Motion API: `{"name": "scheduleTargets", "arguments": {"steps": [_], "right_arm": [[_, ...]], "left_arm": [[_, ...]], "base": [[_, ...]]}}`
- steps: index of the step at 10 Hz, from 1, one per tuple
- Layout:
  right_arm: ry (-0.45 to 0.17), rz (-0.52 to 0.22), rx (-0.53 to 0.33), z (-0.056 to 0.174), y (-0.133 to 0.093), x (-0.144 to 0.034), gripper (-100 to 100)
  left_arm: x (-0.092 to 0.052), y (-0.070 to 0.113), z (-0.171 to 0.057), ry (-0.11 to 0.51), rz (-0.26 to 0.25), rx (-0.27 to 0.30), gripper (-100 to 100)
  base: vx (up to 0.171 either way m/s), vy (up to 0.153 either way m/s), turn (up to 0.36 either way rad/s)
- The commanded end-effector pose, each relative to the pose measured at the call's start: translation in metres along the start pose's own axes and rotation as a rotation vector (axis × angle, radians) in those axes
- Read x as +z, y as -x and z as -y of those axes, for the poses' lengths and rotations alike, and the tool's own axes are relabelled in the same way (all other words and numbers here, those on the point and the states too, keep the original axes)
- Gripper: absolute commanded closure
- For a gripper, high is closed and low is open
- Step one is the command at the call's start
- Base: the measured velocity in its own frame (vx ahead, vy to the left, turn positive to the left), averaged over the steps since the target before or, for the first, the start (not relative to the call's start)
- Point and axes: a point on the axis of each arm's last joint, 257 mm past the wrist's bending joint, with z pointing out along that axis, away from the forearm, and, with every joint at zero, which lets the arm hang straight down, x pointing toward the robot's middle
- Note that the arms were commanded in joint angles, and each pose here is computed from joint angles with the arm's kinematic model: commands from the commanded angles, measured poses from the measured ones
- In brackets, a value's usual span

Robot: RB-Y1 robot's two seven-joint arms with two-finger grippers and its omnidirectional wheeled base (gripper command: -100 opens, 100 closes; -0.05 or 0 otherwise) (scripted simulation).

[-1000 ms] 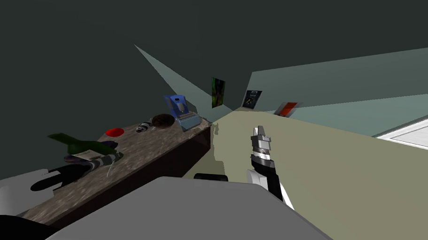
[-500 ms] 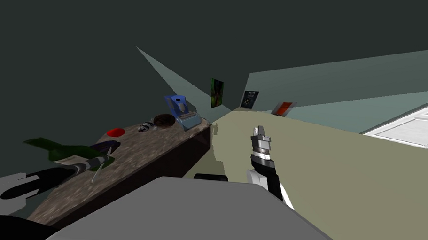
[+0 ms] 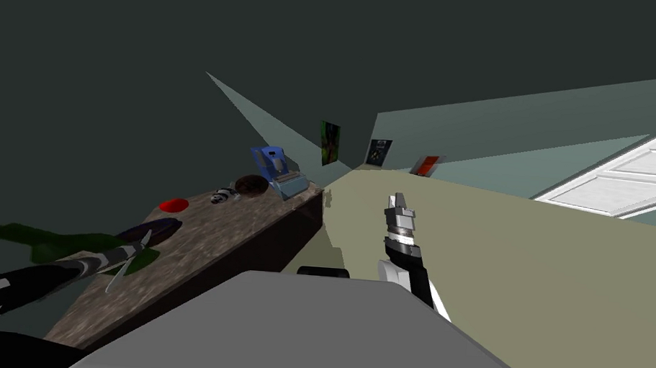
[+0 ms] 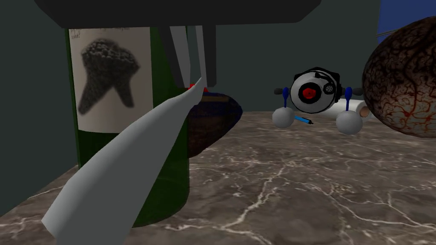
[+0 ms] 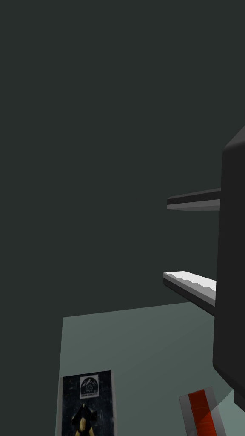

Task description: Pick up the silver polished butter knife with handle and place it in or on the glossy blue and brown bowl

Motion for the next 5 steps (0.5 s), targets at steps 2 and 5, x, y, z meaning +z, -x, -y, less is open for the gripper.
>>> {"name": "scheduleTargets", "arguments": {"steps": [2,5], "right_arm": [[0.0,0.0,0.0,0.0,0.0,0.0,0],[0.0,0.0,0.0,0.0,0.0,0.0,0]], "left_arm": [[-0.008,0.013,-0.025,0.039,-0.004,-0.011,100],[-0.018,0.027,-0.047,0.077,-0.005,-0.016,100]], "base": [[-0.016,0.049,-0.09],[0.001,0.051,-0.081]]}}
